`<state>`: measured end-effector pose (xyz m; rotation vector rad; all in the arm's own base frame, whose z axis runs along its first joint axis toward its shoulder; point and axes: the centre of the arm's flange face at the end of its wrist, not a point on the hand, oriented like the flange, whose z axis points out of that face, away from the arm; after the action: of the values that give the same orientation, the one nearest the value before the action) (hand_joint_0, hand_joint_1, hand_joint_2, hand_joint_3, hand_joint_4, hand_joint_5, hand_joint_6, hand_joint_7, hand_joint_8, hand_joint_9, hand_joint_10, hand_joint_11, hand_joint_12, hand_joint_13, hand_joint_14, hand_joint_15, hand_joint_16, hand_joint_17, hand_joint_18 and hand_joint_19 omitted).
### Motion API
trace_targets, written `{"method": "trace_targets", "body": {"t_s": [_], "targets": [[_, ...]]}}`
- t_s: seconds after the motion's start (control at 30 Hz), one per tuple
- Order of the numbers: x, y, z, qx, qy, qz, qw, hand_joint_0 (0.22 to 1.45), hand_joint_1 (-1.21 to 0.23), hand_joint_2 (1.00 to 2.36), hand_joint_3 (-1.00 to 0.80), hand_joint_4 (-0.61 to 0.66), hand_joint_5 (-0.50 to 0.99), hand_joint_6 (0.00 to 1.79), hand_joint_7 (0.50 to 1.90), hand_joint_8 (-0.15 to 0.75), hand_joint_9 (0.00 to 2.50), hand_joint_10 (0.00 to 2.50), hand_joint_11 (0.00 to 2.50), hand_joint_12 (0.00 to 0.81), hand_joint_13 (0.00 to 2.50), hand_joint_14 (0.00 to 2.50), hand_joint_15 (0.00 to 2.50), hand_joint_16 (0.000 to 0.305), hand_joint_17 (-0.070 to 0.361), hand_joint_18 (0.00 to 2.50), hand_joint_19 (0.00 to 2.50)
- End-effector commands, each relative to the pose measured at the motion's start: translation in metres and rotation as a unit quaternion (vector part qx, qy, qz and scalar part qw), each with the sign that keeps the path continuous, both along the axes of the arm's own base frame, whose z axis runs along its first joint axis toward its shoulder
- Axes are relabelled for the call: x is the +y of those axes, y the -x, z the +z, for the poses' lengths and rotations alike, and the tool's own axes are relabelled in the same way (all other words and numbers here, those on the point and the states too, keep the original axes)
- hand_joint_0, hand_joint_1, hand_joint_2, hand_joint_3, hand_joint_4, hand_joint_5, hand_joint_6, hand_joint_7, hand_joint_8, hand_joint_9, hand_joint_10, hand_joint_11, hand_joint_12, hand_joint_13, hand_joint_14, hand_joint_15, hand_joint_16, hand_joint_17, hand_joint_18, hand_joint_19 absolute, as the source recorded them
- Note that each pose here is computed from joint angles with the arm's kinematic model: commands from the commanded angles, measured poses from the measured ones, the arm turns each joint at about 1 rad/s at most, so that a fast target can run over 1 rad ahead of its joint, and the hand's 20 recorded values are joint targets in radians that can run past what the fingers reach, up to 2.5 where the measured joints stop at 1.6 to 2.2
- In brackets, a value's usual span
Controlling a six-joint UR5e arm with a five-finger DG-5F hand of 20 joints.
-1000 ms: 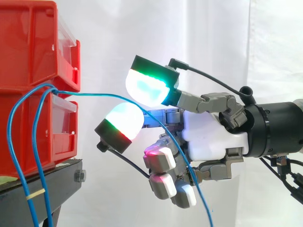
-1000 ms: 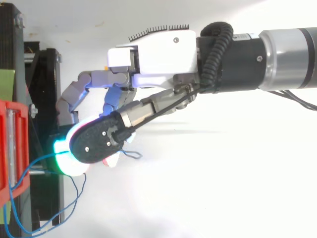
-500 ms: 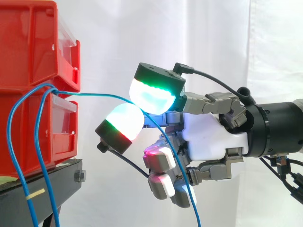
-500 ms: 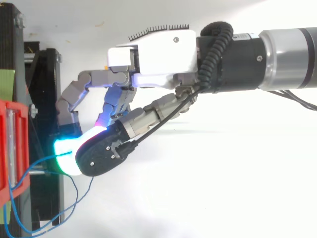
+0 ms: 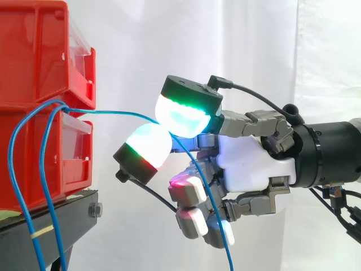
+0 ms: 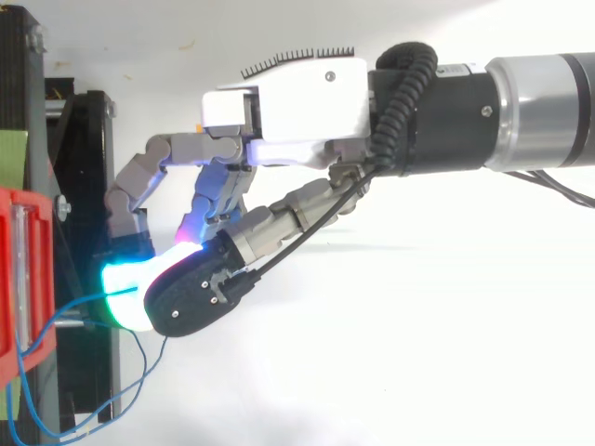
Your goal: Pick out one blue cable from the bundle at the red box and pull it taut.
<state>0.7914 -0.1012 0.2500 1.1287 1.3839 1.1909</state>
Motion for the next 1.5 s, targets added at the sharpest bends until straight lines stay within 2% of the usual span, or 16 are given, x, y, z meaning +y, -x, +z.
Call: {"method": "trace_targets", "body": {"t_s": [0.0,0.3,0.83,0.87,0.93,0.97,1.03,1.1,1.2,1.3,1.33,1.37,1.47], "targets": [[0.0,0.0,-0.001,0.0,0.0,0.0,1.0,0.69,-0.79,1.01,-0.32,-0.17,-0.17,0.93,0.89,0.238,1.03,0.04,0.85,0.26,1.02,0.03,0.66,0.028,0.063,1.08,0.65],[0.001,0.0,-0.002,0.002,0.001,0.001,1.0,0.75,-0.77,1.0,-0.45,-0.26,-0.16,0.97,0.99,0.237,1.07,0.04,0.87,0.261,1.01,0.03,0.66,0.028,0.063,1.06,0.66],[0.0,0.002,-0.002,0.007,0.009,0.001,0.9999,0.76,-0.75,1.0,-0.44,-0.25,-0.16,0.98,0.98,0.244,1.09,0.04,0.91,0.26,1.01,0.03,0.66,0.028,0.062,1.06,0.67],[0.0,0.004,0.006,0.007,0.011,0.0,0.9999,0.76,-0.75,1.0,-0.44,-0.25,-0.16,0.98,0.98,0.243,1.09,0.03,0.9,0.263,1.01,0.03,0.66,0.028,0.062,1.06,0.67],[0.001,0.006,0.01,0.011,0.014,0.001,0.9998,0.76,-0.75,1.0,-0.44,-0.25,-0.16,0.98,0.98,0.247,1.09,0.04,0.91,0.26,1.01,0.03,0.66,0.028,0.062,1.06,0.67],[0.001,0.009,0.016,0.015,0.019,0.002,0.9997,0.76,-0.75,1.0,-0.44,-0.25,-0.16,0.98,0.98,0.246,1.09,0.04,0.9,0.259,1.01,0.03,0.66,0.027,0.061,1.06,0.67],[0.001,0.01,0.018,0.016,0.021,0.003,0.9997,0.76,-0.75,1.0,-0.43,-0.24,-0.16,0.98,0.98,0.244,1.09,0.04,0.9,0.26,1.01,0.03,0.66,0.027,0.061,1.06,0.67],[0.001,0.016,0.024,0.028,0.028,0.002,0.9992,0.76,-0.76,1.01,-0.42,-0.24,-0.16,0.98,0.98,0.245,1.09,0.03,0.9,0.257,1.01,0.03,0.66,0.026,0.059,1.07,0.67],[-0.004,0.028,0.026,0.06,0.044,0.007,0.9972,0.76,-0.76,1.01,-0.42,-0.24,-0.16,0.98,0.98,0.252,1.09,0.04,0.91,0.254,1.02,0.03,0.65,0.026,0.059,1.07,0.66],[-0.005,0.036,0.032,0.065,0.05,0.009,0.9966,0.76,-0.76,1.01,-0.42,-0.24,-0.16,0.98,0.98,0.251,1.1,0.04,0.9,0.25,1.02,0.03,0.66,0.026,0.058,1.08,0.66],[-0.005,0.042,0.036,0.067,0.054,0.008,0.9963,0.76,-0.76,1.01,-0.41,-0.24,-0.16,0.98,0.99,0.249,1.1,0.04,0.92,0.252,1.02,0.02,0.65,0.026,0.059,1.08,0.65],[-0.002,0.058,0.033,0.081,0.054,0.007,0.9953,0.76,-0.76,1.01,-0.41,-0.24,-0.16,0.98,0.98,0.251,1.1,0.04,0.91,0.253,1.02,0.03,0.65,0.026,0.059,1.08,0.65],[-0.003,0.061,0.029,0.084,0.054,-0.003,0.995,0.76,-0.76,1.01,-0.41,-0.23,-0.16,0.98,0.99,0.252,1.1,0.04,0.9,0.251,1.02,0.03,0.66,0.026,0.059,1.08,0.64]]}}
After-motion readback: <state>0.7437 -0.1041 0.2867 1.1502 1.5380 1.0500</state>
